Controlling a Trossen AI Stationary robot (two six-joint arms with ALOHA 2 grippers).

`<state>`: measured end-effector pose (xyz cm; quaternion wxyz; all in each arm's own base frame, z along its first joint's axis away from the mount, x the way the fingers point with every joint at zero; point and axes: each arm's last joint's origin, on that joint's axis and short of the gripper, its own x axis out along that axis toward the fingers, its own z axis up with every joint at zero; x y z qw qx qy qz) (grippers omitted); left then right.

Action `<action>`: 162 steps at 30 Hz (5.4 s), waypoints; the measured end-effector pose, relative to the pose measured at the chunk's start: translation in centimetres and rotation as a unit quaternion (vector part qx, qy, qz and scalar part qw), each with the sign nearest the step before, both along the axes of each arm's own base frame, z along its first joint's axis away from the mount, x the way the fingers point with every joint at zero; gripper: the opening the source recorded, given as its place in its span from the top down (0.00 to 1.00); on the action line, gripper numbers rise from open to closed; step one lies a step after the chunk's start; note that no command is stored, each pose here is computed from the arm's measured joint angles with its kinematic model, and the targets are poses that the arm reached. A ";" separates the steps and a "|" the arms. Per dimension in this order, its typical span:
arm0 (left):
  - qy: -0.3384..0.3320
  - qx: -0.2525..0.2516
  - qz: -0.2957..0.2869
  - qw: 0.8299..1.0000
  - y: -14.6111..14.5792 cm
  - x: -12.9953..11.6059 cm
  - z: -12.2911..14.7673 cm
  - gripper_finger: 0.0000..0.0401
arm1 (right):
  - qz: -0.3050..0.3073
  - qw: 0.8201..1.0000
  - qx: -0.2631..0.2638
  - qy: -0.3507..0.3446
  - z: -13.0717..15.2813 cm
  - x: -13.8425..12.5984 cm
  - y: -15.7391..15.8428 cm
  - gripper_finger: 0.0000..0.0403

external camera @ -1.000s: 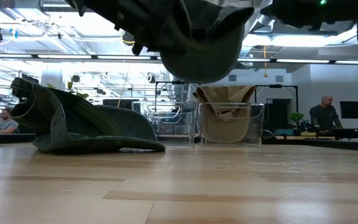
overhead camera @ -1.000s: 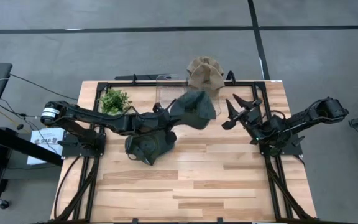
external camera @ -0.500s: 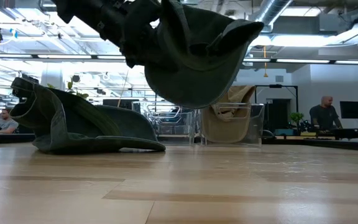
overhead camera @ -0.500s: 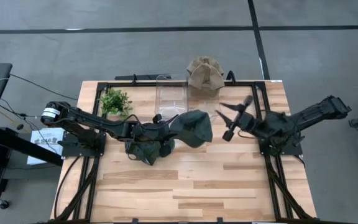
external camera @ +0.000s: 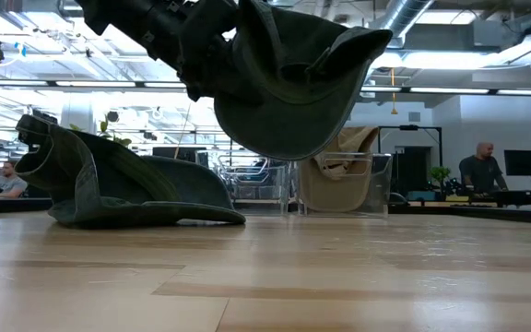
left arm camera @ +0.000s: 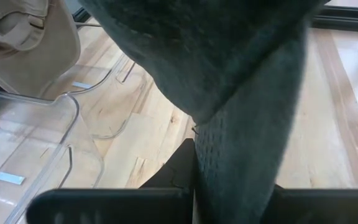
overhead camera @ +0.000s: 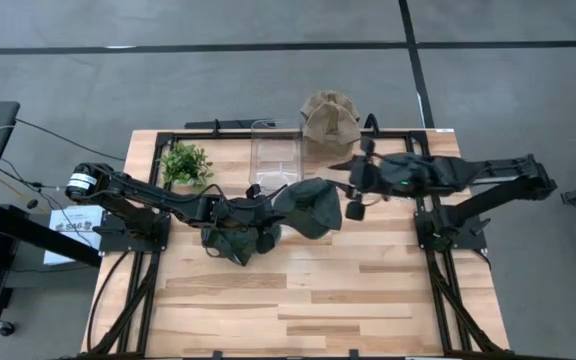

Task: Pick & Place hat
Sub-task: Put the right black cap into the left transparent bin

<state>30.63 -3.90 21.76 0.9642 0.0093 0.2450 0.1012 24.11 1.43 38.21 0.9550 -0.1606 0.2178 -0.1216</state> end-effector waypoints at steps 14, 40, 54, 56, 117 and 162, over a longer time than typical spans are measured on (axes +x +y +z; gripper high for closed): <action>0.000 0.000 0.000 1.000 0.0 0.0 0.0 0.95 | 0.016 0.996 0.034 0.084 -2.4 3.0 -1.8 0.48; -0.003 -0.001 0.001 1.000 0.0 0.0 0.0 0.95 | 0.003 0.990 0.022 0.137 -3.8 3.4 -2.5 0.45; -0.004 -0.006 -0.001 1.000 0.0 0.0 0.1 0.95 | -0.044 0.992 -0.010 0.120 -3.3 3.3 -3.4 0.73; -0.004 -0.006 -0.001 1.000 0.0 0.0 0.1 0.95 | -0.044 0.992 -0.010 0.120 -3.3 3.3 -3.4 0.79; -0.215 -0.044 0.019 0.976 -0.2 -12.7 3.6 0.57 | 0.005 0.999 0.008 -0.031 -4.2 -4.9 1.2 1.00; -0.238 -0.058 -0.008 0.970 -0.7 -12.0 3.7 0.57 | 0.080 0.990 -0.015 -0.112 -9.9 -5.8 5.3 1.00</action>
